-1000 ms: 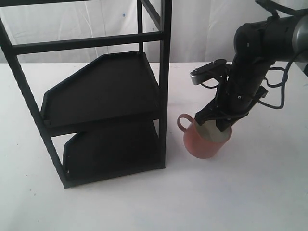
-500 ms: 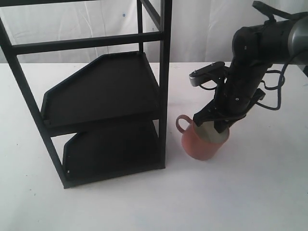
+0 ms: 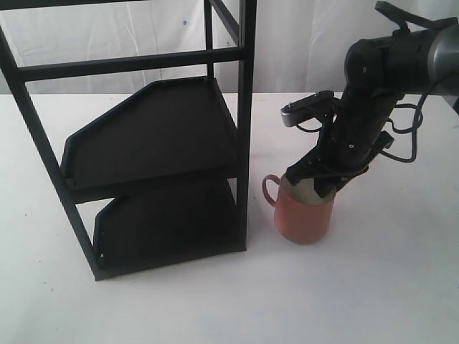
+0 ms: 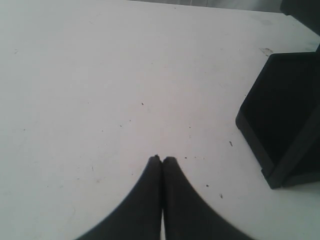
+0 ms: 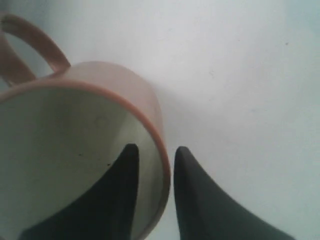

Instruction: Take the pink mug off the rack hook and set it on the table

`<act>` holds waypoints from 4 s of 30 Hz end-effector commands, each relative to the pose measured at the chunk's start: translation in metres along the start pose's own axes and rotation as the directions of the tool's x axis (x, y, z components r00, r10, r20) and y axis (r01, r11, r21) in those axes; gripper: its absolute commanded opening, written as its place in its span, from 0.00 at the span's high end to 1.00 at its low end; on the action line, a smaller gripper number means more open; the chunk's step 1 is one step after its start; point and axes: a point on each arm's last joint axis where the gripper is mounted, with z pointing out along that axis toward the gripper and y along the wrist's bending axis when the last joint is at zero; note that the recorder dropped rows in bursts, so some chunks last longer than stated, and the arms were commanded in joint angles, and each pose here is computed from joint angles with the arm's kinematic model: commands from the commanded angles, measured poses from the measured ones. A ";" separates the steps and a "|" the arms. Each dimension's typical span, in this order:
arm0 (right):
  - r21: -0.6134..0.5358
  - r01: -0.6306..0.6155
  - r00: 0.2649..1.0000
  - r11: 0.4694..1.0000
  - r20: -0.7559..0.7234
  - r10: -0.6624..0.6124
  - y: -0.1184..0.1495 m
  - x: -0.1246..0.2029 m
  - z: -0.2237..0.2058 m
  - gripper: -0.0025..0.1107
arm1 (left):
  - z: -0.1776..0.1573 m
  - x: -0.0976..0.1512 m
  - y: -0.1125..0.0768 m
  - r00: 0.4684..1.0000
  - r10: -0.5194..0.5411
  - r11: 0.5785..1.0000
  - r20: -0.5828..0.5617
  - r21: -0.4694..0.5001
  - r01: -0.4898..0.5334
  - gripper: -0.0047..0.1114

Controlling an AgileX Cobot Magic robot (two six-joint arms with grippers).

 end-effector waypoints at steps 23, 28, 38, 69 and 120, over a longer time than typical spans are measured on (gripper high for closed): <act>0.042 -0.511 0.583 0.859 0.751 0.310 -0.056 0.149 -0.122 0.98 | 0.000 0.001 -0.001 1.000 -0.006 1.000 -0.003 0.008 0.006 0.96; 0.009 -0.463 0.319 0.886 0.934 0.158 -0.024 0.202 -0.135 0.98 | 0.000 0.001 -0.001 1.000 -0.006 1.000 -0.003 0.008 0.006 0.96; -0.082 -0.469 0.170 0.879 0.969 0.181 0.006 0.263 -0.114 0.98 | 0.000 0.001 -0.001 1.000 -0.006 1.000 -0.003 0.008 0.006 0.96; 0.131 -0.478 0.287 0.868 0.958 0.013 0.026 0.320 -0.070 0.98 | 0.000 0.001 -0.001 1.000 -0.006 1.000 0.001 0.009 0.006 0.96; 0.164 -0.523 0.445 0.836 0.890 0.104 0.024 0.328 -0.054 0.98 | 0.000 0.001 -0.001 1.000 -0.006 1.000 0.001 0.009 0.006 0.96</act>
